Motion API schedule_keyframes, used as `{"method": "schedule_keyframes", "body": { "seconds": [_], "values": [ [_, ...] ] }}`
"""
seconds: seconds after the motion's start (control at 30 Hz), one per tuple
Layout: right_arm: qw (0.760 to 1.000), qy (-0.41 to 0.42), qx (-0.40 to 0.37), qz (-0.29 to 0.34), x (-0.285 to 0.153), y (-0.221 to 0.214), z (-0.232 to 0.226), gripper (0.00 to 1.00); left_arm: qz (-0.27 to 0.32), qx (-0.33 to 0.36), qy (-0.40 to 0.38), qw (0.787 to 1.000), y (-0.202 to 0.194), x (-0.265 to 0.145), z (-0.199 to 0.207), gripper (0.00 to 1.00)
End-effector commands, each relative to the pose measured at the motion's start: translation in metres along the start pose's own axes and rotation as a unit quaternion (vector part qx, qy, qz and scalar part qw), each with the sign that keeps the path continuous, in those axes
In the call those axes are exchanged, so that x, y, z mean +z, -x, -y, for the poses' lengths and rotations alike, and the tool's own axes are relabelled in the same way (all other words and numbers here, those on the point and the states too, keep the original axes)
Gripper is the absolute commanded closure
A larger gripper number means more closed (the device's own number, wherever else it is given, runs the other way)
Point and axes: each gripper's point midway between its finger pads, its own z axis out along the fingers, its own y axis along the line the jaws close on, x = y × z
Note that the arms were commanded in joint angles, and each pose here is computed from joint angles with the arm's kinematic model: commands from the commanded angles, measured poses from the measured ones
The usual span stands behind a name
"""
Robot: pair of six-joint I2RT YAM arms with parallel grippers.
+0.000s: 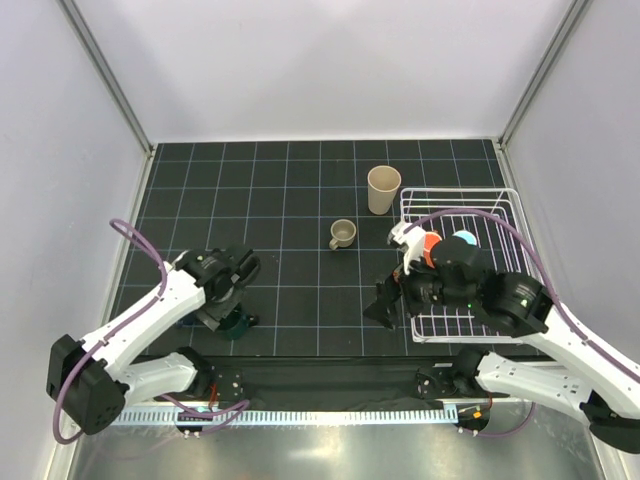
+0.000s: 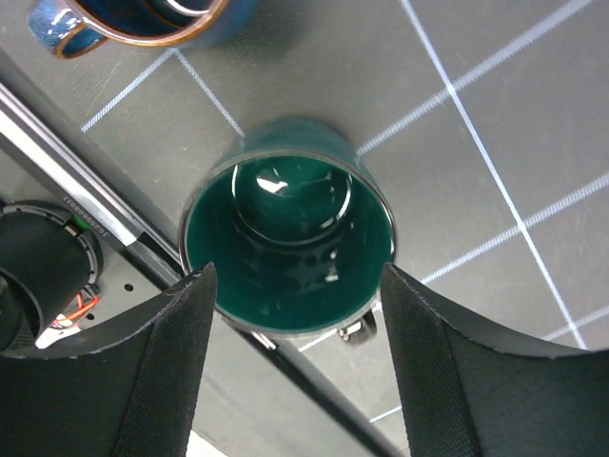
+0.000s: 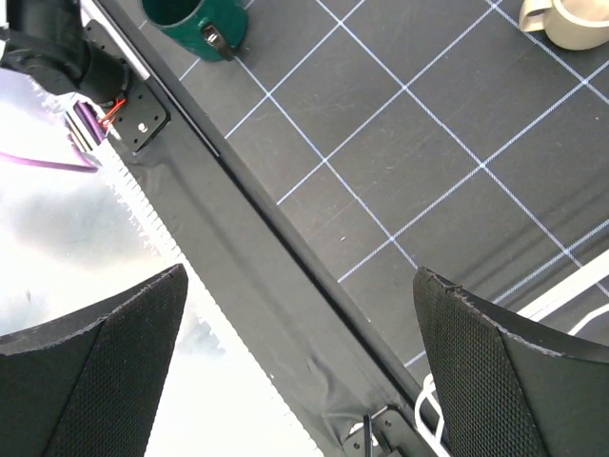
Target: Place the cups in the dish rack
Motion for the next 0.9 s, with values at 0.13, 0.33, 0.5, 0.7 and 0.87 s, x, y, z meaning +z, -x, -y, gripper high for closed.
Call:
{"method": "schedule_keyframes", "body": {
  "seconds": [0.13, 0.33, 0.5, 0.7, 0.87],
  "values": [
    [1.000, -0.005, -0.011, 0.012, -0.016, -0.002, 0.002, 0.00, -0.023, -0.058, 0.018, 0.998, 0.001, 0.021, 0.006, 0.38],
    [1.000, -0.008, 0.000, 0.001, -0.010, -0.010, 0.004, 0.00, -0.045, -0.050, 0.020, 0.998, -0.006, 0.025, 0.013, 0.53],
    [1.000, -0.008, 0.001, -0.001, -0.007, -0.008, 0.004, 0.00, -0.058, -0.056, 0.034, 0.996, -0.010, 0.019, 0.000, 0.56],
    [1.000, -0.007, 0.001, -0.007, 0.000, -0.005, 0.003, 0.00, -0.042, -0.079, -0.025, 0.996, 0.005, -0.003, 0.002, 0.54],
    [1.000, -0.004, 0.003, -0.007, 0.004, -0.001, 0.001, 0.00, -0.014, -0.095, -0.095, 0.991, 0.022, -0.016, 0.019, 0.42]
  ]
}}
